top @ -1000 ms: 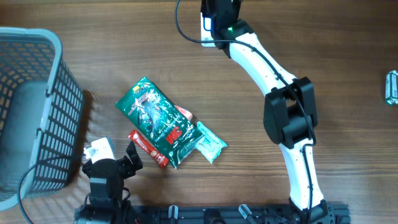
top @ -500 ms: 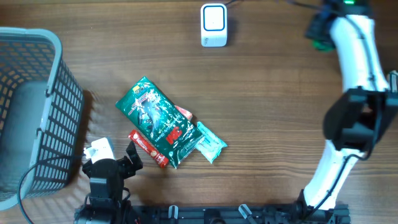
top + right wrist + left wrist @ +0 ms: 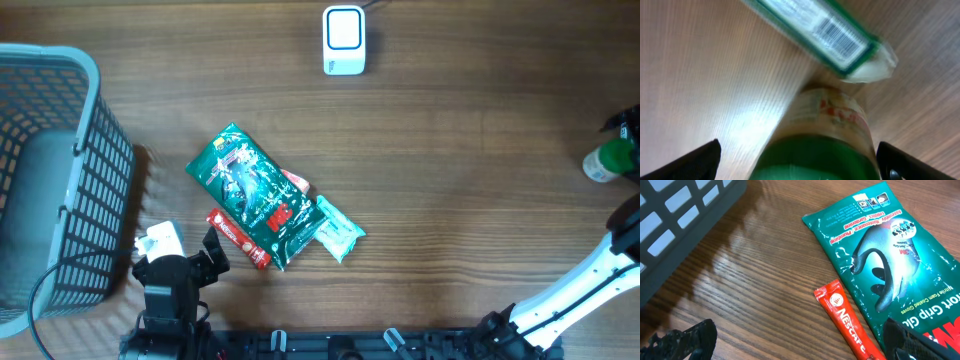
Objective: Scan the item barcode
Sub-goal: 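Reach the right gripper to the green glove pack and grasp it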
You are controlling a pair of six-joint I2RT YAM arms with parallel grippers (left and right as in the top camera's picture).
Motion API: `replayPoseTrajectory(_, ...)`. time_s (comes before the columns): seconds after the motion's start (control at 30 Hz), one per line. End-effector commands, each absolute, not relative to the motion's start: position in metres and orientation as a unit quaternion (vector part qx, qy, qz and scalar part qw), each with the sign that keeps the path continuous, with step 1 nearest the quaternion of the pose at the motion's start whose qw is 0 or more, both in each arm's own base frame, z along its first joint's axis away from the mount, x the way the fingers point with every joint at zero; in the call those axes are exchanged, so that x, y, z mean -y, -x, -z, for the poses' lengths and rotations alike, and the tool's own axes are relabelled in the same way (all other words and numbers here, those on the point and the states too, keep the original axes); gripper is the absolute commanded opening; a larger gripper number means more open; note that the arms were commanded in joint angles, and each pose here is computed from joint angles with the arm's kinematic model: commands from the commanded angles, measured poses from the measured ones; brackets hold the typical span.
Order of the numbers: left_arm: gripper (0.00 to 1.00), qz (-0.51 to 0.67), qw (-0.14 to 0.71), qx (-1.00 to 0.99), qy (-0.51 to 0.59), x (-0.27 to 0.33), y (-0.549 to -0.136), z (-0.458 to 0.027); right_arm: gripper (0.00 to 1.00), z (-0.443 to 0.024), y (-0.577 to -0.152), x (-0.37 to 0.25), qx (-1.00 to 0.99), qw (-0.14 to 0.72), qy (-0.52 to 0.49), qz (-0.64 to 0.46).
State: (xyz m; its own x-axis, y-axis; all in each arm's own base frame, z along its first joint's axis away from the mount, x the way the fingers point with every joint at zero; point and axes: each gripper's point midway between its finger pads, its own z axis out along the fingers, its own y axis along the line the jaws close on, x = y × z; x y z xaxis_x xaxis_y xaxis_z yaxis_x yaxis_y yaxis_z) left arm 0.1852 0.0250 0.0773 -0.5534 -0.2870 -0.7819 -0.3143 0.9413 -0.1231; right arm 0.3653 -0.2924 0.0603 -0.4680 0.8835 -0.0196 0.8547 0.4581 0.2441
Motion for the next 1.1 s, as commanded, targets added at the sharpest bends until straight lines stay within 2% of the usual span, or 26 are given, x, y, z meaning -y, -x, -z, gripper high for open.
replayPoseTrajectory(0.0, 1.0, -0.009, 0.443, -0.881, 0.168, -0.023, -0.186, -0.078, 1.0, -0.152, -0.39, 0.291, -0.853, 0.158, -0.481, -0.125)
replayPoseTrajectory(0.1, 1.0, -0.009, 0.443, -0.881, 0.168, -0.023, -0.186, -0.078, 0.99, -0.227, -0.373, 0.256, -0.835, 0.168, -0.496, -0.169)
replayPoseTrajectory(0.13, 1.0, -0.009, 0.443, -0.881, 0.168, -0.023, -0.186, -0.078, 1.0, -0.252, -0.366, 0.222, -0.835, 0.162, -0.476, -0.225)
replayPoseTrajectory(0.2, 1.0, -0.009, 0.443, -0.881, 0.168, -0.023, -0.186, -0.078, 1.0, -0.281, -0.377, 0.179, -0.861, 0.199, -0.376, -0.28)
replayPoseTrajectory(0.33, 1.0, -0.009, 0.443, -0.881, 0.168, -0.023, -0.186, -0.078, 1.0, -0.296, -0.401, 0.051, -0.919, 0.186, -0.178, -0.3)
replayPoseTrajectory(0.4, 1.0, -0.009, 0.443, -0.881, 0.167, -0.023, -0.186, -0.078, 1.0, -0.265, -0.405, -0.035, -0.954, 0.133, -0.055, -0.264)
replayPoseTrajectory(0.5, 1.0, -0.009, 0.443, -0.881, 0.168, -0.023, -0.186, -0.078, 1.0, -0.212, -0.402, -0.133, -0.963, 0.098, 0.069, -0.242)
replayPoseTrajectory(0.57, 1.0, -0.009, 0.443, -0.881, 0.168, -0.023, -0.186, -0.078, 1.0, -0.173, -0.385, -0.198, -0.954, 0.079, 0.139, -0.253)
replayPoseTrajectory(0.63, 1.0, -0.009, 0.443, -0.881, 0.168, -0.023, -0.186, -0.078, 1.0, -0.137, -0.348, -0.282, -0.923, 0.065, 0.224, -0.305)
replayPoseTrajectory(0.8, 1.0, -0.009, 0.443, -0.881, 0.168, -0.023, -0.186, -0.078, 1.0, -0.113, -0.312, -0.362, -0.882, 0.12, 0.334, -0.31)
replayPoseTrajectory(0.9, 1.0, -0.009, 0.443, -0.881, 0.168, -0.023, -0.186, -0.078, 0.99, -0.108, -0.316, -0.383, -0.879, 0.167, 0.333, -0.297)
replayPoseTrajectory(0.97, 1.0, -0.009, 0.443, -0.881, 0.168, -0.023, -0.186, -0.078, 1.0, -0.105, -0.323, -0.387, -0.878, 0.179, 0.332, -0.296)
replayPoseTrajectory(1.07, 1.0, -0.009, 0.443, -0.881, 0.168, -0.023, -0.186, -0.078, 1.0, -0.077, -0.336, -0.384, -0.901, 0.174, 0.293, -0.269)
